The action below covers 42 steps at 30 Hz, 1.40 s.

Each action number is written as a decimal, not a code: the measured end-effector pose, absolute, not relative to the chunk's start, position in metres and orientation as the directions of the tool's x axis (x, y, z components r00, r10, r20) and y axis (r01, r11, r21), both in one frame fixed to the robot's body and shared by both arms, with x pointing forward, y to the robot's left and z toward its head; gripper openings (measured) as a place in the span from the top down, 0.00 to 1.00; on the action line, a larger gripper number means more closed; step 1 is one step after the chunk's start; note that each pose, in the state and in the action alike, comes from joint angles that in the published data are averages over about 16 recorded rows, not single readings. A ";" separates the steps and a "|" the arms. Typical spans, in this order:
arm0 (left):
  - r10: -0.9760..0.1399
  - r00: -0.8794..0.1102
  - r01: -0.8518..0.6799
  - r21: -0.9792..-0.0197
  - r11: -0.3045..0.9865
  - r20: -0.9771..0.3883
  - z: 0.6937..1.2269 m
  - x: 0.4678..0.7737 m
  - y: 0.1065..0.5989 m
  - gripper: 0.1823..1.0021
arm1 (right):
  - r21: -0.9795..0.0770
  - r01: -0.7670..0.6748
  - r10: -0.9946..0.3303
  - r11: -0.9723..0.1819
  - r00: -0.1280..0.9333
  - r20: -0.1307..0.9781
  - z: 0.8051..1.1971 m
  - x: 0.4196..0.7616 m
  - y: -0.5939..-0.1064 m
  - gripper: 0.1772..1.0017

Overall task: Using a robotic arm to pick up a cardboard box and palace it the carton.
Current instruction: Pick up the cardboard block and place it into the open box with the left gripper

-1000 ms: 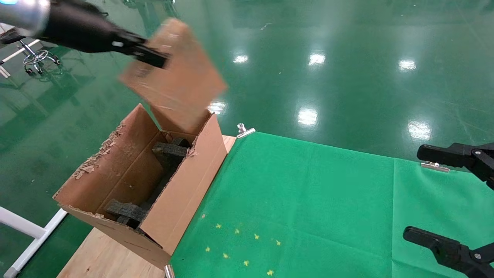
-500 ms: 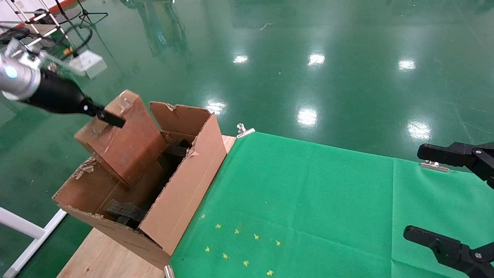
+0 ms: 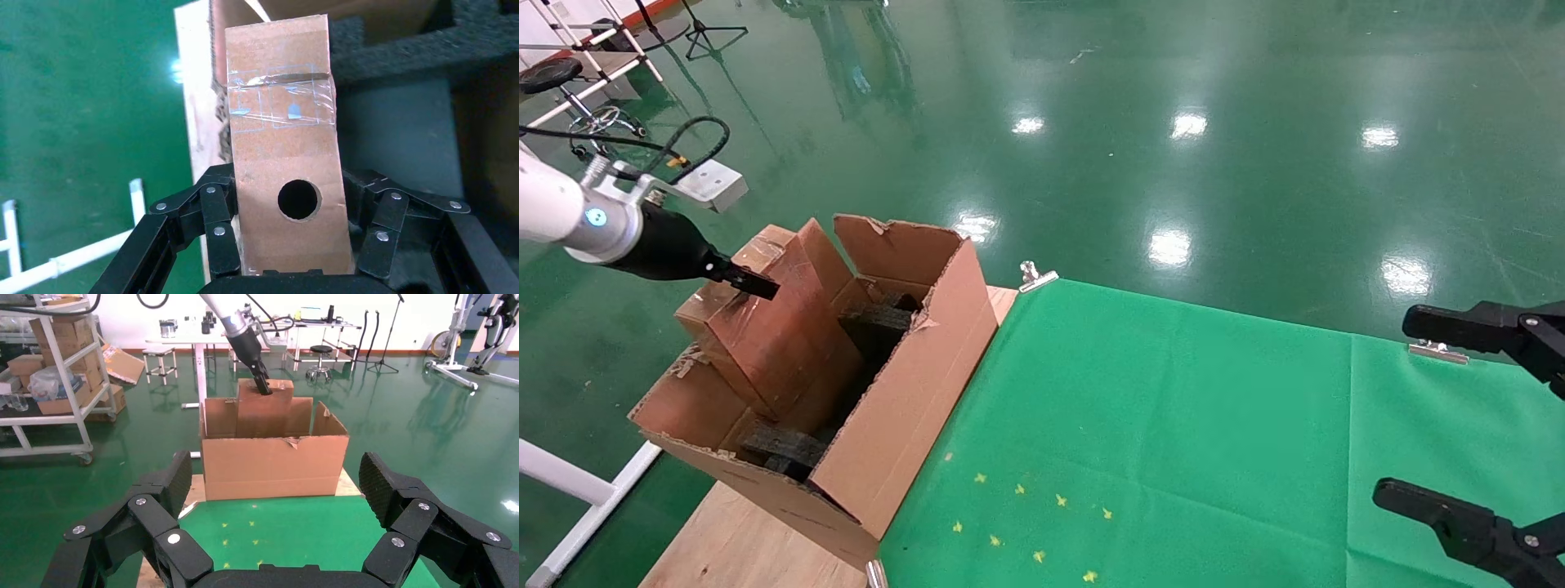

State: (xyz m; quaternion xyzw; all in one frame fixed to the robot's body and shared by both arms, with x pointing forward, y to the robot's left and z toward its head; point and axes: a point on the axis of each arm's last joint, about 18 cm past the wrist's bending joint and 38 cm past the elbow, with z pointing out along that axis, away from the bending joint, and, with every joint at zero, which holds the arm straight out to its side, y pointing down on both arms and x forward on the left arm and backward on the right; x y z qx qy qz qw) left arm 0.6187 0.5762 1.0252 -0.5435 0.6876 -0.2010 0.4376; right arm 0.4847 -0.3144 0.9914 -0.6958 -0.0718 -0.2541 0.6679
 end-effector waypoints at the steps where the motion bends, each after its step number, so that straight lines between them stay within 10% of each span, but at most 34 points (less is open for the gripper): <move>1: -0.922 -0.020 -0.571 -0.753 0.327 -0.386 1.022 0.620 0.578 0.79 | -0.893 0.439 -0.240 -0.097 0.861 0.449 0.991 0.485 -0.314 0.00; 42: -0.952 0.062 -0.599 -0.774 0.206 -0.301 0.887 0.663 0.569 0.81 | -0.893 0.439 -0.240 -0.097 0.861 0.449 0.991 0.485 -0.314 0.00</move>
